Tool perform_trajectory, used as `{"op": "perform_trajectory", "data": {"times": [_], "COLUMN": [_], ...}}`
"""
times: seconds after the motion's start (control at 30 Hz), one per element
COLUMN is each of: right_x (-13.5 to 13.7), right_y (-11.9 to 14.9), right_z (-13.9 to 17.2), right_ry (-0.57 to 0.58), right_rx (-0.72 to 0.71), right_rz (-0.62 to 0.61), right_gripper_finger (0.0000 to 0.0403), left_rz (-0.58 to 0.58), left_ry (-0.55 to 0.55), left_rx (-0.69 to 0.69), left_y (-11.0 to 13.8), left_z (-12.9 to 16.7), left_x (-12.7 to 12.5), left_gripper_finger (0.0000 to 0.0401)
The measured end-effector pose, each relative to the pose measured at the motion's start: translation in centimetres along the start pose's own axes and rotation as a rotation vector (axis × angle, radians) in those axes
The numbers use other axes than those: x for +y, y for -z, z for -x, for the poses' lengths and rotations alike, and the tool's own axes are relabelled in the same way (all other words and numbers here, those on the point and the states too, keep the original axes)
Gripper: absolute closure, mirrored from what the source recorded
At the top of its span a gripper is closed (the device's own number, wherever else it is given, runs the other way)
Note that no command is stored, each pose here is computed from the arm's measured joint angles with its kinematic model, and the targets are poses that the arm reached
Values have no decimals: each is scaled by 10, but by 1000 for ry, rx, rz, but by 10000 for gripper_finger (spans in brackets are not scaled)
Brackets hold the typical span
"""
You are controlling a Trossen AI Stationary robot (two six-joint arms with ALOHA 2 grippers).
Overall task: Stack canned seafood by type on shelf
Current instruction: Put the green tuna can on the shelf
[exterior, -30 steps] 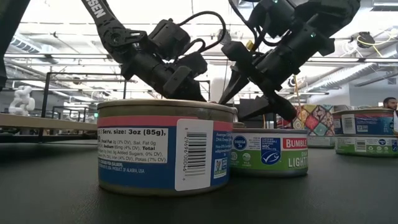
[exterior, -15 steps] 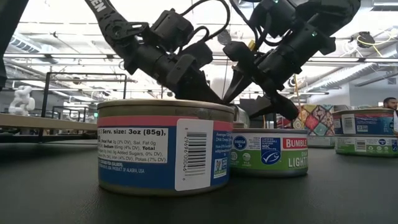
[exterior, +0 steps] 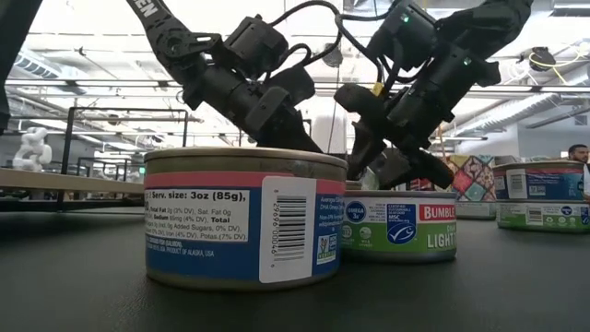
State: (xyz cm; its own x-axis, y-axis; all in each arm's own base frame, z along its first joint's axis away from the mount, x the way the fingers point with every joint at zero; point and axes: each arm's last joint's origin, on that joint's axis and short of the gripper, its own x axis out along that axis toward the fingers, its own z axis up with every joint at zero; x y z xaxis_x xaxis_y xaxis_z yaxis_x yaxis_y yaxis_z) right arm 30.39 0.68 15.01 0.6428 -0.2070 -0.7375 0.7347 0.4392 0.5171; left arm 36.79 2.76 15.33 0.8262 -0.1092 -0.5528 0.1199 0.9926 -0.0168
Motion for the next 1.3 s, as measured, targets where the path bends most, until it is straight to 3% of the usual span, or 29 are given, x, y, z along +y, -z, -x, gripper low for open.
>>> {"op": "perform_trajectory", "data": {"times": [0.13, 0.4, 0.77, 0.97, 1.17, 1.3], "right_x": [0, 4, 37, 45, 58, 83], "right_y": [0, -2, -21, -27, -34, -48], "right_z": [0, 1, 15, 6, -23, -46], "right_ry": [0, -42, -398, -563, -607, -655], "right_rx": [3, -8, -159, -197, -143, -118], "right_rz": [26, 52, 74, 37, 17, 24], "right_gripper_finger": [279, 279, 275, 273, 272, 271], "left_rz": [-12, -22, -137, -129, 2, 118], "left_ry": [0, -59, -343, -455, -560, -735], "left_rx": [3, 30, 62, 33, -110, -206], "left_y": [-6, -27, -47, -25, 1, 18], "left_z": [10, 50, 115, 146, 183, 203], "left_x": [-1, -13, -70, -87, -87, -80], "left_gripper_finger": [254, 254, 254, 254, 254, 254]}}
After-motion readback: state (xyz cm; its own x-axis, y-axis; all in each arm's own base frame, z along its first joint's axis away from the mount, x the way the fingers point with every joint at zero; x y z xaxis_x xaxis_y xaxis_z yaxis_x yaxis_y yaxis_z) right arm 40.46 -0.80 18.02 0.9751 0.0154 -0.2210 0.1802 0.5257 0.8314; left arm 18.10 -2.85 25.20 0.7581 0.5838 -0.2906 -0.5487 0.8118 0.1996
